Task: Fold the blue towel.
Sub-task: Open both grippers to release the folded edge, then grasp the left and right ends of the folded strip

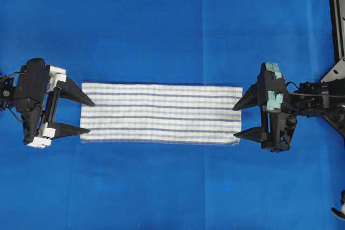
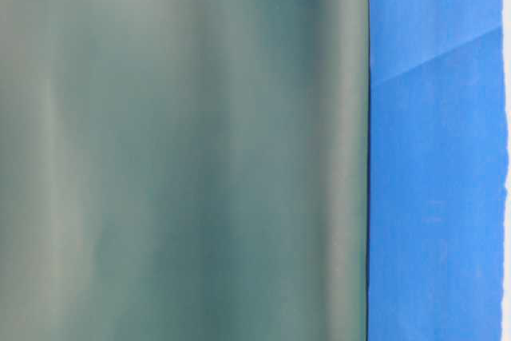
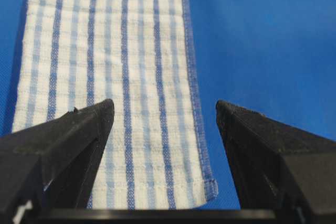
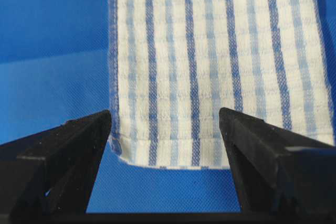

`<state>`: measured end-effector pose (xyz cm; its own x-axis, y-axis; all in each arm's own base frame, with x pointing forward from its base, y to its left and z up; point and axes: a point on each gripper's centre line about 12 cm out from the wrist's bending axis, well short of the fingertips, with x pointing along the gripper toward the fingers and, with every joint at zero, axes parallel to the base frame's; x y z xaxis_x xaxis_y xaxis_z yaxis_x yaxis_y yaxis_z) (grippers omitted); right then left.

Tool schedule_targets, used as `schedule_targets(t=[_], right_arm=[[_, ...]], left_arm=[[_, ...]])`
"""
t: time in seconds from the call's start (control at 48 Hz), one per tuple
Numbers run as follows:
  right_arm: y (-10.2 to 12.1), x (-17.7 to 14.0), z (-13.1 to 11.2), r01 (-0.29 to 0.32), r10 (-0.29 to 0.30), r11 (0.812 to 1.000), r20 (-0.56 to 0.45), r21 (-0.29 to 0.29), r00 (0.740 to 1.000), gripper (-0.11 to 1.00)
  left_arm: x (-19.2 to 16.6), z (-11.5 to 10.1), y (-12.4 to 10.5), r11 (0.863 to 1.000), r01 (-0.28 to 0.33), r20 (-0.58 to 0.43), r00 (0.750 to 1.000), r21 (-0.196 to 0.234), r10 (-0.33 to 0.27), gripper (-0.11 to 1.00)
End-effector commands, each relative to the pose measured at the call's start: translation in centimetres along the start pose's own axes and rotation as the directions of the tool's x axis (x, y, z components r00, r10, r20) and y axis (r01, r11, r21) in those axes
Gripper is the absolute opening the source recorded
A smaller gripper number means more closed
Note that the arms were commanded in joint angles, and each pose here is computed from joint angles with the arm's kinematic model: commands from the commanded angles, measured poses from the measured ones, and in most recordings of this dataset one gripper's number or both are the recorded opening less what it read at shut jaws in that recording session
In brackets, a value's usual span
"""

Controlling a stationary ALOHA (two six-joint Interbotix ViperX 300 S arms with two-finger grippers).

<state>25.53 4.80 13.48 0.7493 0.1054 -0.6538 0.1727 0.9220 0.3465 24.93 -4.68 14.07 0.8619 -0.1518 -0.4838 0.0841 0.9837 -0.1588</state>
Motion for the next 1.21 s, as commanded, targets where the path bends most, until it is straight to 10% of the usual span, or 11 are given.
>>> schedule_targets(t=[0.0,0.313,1.188], right_arm=[[0.1,-0.5,1.2,-0.01,0.01,1.0,0.054,-0.002,0.998,0.88],[-2.7,-2.4,4.3,0.063,-0.059,0.998,0.167,-0.015,0.984,0.88],[-6.7,3.0,2.2,0.209,-0.209,0.978,-0.027,0.009,0.978,0.79]], left_arm=[[0.1,1.6,0.1,1.0,-0.006,0.049,0.999,-0.006,0.006,0.72],[0.8,4.5,3.0,0.993,-0.11,0.036,0.993,-0.053,0.112,0.71],[6.2,-0.6,8.1,0.957,-0.269,-0.302,0.926,-0.108,0.226,0.65]])
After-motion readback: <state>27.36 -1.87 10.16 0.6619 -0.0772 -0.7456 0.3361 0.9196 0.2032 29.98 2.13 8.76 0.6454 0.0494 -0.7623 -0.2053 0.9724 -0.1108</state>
